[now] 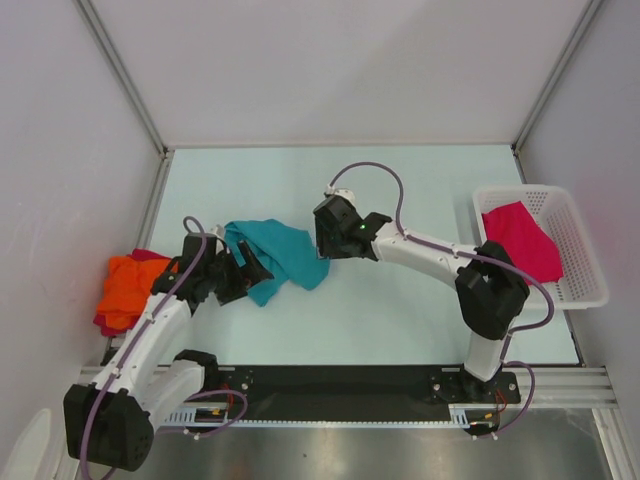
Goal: Fold and stack the t-shirts
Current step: Flatten out the tshirt
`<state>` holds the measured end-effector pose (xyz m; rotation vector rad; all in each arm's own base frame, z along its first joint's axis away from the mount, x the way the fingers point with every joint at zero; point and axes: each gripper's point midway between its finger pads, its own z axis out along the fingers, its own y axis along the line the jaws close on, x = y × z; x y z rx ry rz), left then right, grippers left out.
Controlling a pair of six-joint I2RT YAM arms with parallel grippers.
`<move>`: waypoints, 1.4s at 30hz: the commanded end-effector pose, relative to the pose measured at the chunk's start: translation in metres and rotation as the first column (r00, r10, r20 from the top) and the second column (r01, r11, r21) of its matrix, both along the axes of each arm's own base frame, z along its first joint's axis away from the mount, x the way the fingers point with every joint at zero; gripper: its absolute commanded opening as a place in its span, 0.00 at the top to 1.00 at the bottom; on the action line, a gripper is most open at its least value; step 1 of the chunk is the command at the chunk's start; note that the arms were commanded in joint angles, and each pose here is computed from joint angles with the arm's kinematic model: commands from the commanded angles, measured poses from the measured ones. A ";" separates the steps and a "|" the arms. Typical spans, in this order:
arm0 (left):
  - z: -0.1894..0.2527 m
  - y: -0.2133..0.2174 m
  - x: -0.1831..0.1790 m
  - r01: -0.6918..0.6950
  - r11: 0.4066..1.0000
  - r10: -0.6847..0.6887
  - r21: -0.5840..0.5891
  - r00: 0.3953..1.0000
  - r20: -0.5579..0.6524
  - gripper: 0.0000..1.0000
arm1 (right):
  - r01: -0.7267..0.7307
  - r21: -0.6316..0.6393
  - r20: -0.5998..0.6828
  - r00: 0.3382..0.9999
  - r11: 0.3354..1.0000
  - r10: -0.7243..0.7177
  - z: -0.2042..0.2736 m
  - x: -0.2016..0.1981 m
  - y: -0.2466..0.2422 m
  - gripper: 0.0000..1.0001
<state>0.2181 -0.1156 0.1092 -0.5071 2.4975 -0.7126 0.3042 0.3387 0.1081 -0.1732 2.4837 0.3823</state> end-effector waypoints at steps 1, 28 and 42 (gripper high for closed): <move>-0.004 -0.001 0.004 -0.024 1.000 0.025 -0.013 0.999 0.028 0.09 | -0.003 0.014 0.033 0.999 1.000 0.002 0.006 0.024 0.001 0.45; -0.041 -0.015 0.010 0.011 1.000 -0.011 -0.014 0.999 -0.036 0.11 | -0.016 -0.001 -0.078 0.997 1.000 0.015 -0.049 0.018 0.014 0.46; -0.050 -0.021 0.015 0.029 0.999 -0.030 -0.032 0.999 -0.042 0.82 | -0.019 -0.010 -0.102 0.995 1.000 0.018 -0.061 0.020 0.016 0.50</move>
